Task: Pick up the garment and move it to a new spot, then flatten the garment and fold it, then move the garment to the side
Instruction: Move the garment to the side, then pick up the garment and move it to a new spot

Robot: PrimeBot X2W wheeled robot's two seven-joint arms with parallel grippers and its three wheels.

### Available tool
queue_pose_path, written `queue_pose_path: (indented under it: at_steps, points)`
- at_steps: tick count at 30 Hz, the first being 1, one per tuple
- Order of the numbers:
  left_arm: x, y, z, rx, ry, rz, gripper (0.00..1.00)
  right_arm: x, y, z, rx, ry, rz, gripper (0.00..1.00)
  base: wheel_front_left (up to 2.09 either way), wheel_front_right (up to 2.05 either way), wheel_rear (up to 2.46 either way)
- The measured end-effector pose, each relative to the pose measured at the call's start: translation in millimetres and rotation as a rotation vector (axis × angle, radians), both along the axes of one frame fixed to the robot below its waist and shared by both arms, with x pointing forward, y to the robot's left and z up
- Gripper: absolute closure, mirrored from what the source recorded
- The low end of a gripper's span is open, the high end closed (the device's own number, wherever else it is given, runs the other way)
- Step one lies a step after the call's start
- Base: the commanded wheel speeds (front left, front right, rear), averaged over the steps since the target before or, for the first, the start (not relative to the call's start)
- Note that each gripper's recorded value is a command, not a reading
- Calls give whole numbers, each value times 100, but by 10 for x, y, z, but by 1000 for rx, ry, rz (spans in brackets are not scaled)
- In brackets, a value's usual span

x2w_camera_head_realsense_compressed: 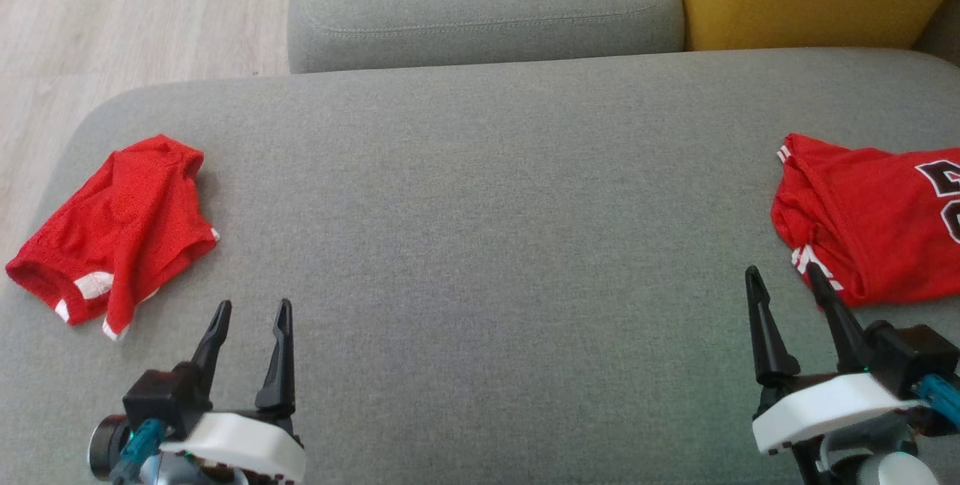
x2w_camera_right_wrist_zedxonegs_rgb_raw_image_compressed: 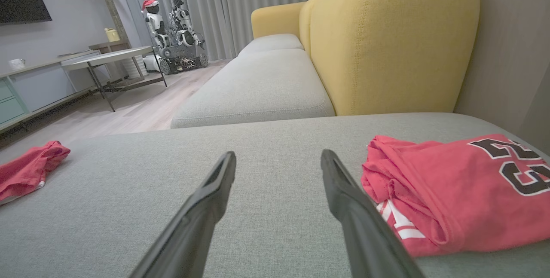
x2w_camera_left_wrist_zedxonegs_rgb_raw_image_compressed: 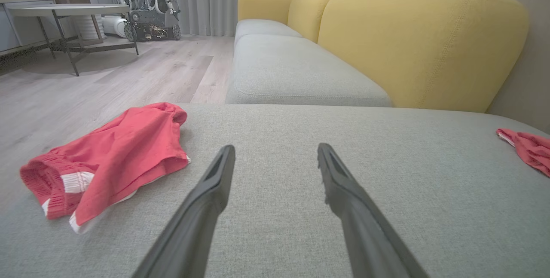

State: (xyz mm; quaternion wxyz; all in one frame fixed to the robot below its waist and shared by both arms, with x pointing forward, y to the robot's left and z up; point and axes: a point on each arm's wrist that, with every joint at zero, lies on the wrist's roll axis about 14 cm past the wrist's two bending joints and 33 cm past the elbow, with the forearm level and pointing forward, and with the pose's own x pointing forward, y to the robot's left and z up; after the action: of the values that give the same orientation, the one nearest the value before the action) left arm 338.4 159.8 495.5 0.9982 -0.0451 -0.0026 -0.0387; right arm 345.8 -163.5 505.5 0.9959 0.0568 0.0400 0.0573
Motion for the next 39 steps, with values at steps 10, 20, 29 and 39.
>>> queue_pose_path:
  at_steps: [10,20,29,39]
  points:
    - [18,-25,2,-4,6,-5,0,-11,-65,22,-11,-7,-20,0,0,0,0]
    - [13,-32,6,0,5,-5,0,-12,-92,34,-12,-8,-27,0,0,0,0]
    - [2,-15,-24,-7,16,-2,0,5,-75,17,-13,0,-21,0,0,0,0]
    - [-80,173,12,-10,-2,67,0,88,96,5,-16,4,35,0,0,0,0]
